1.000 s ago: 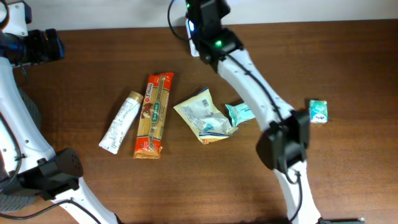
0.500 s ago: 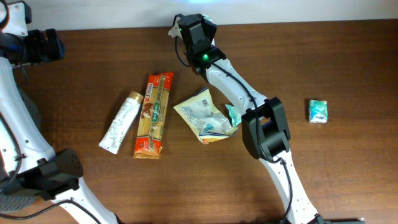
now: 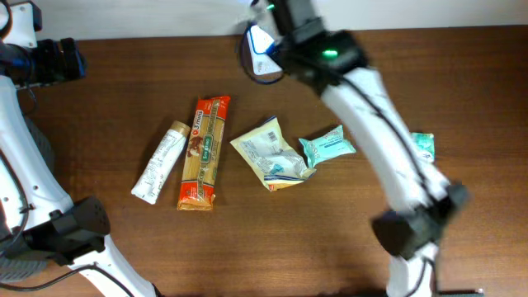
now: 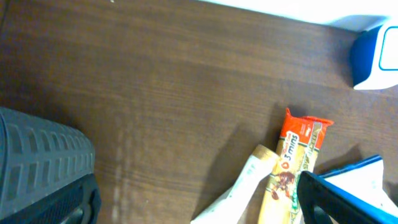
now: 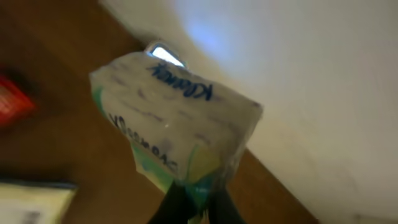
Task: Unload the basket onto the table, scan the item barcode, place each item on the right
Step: 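Carry the Kleenex box right and set it down, then grasp the teal Zappy wipes pack with the right gripper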
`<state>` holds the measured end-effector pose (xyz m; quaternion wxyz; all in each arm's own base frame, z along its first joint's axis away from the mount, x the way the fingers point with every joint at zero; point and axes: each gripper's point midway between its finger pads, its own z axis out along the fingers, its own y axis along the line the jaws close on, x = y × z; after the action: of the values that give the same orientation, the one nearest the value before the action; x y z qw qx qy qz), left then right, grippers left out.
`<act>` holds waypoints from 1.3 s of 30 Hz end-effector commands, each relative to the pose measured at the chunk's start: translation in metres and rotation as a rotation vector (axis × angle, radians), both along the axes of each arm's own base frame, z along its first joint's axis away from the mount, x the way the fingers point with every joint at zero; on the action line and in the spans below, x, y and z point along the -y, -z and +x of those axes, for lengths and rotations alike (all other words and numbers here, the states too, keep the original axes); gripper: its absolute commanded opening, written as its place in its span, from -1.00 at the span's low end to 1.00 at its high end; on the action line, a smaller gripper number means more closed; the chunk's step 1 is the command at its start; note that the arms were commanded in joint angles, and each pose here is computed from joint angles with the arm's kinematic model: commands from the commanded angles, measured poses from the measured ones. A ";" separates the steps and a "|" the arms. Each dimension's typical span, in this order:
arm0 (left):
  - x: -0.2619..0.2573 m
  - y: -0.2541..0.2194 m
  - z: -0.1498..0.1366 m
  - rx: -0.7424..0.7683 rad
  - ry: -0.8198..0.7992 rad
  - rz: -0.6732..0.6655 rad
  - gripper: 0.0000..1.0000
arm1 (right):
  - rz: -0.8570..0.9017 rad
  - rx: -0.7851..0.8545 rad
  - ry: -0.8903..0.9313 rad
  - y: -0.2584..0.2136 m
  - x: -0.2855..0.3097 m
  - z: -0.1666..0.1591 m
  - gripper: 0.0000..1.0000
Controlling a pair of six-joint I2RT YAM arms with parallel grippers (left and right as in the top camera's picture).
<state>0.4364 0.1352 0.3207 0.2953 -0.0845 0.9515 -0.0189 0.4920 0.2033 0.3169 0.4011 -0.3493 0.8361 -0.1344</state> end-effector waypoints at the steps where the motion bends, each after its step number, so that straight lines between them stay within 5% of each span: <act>1: 0.002 -0.016 -0.005 0.040 0.009 0.015 0.98 | 0.152 -0.144 0.193 -0.010 0.044 -0.051 -0.92; 8: 0.002 -0.016 -0.005 0.040 0.009 0.015 0.98 | 0.359 -0.526 0.828 0.083 0.197 -0.082 -0.92; 17: 0.002 -0.016 -0.005 0.040 0.009 0.015 0.98 | 0.481 -0.625 1.091 0.222 0.299 -0.097 -0.90; 19: 0.002 -0.016 -0.005 0.040 0.009 0.015 0.98 | 0.491 -0.614 1.109 0.239 0.307 -0.100 -0.61; 22: 0.002 -0.016 -0.005 0.040 0.009 0.015 0.98 | 0.502 -0.610 1.110 0.245 0.309 -0.100 -0.35; 29: 0.002 -0.016 -0.005 0.040 0.009 0.015 0.98 | 0.783 -0.825 0.800 0.217 0.217 -0.095 -0.21; 34: 0.002 -0.016 -0.005 0.040 0.009 0.015 0.98 | 0.723 -0.834 0.625 0.217 0.158 -0.086 0.29; 39: 0.002 -0.016 -0.005 0.040 0.009 0.015 0.98 | 0.695 -0.896 0.476 0.255 0.140 -0.078 0.40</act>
<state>0.4368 0.1356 0.3210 0.2964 -0.0848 0.9511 -0.0186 0.4092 0.0606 0.0858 0.0744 0.0103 0.9779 0.1952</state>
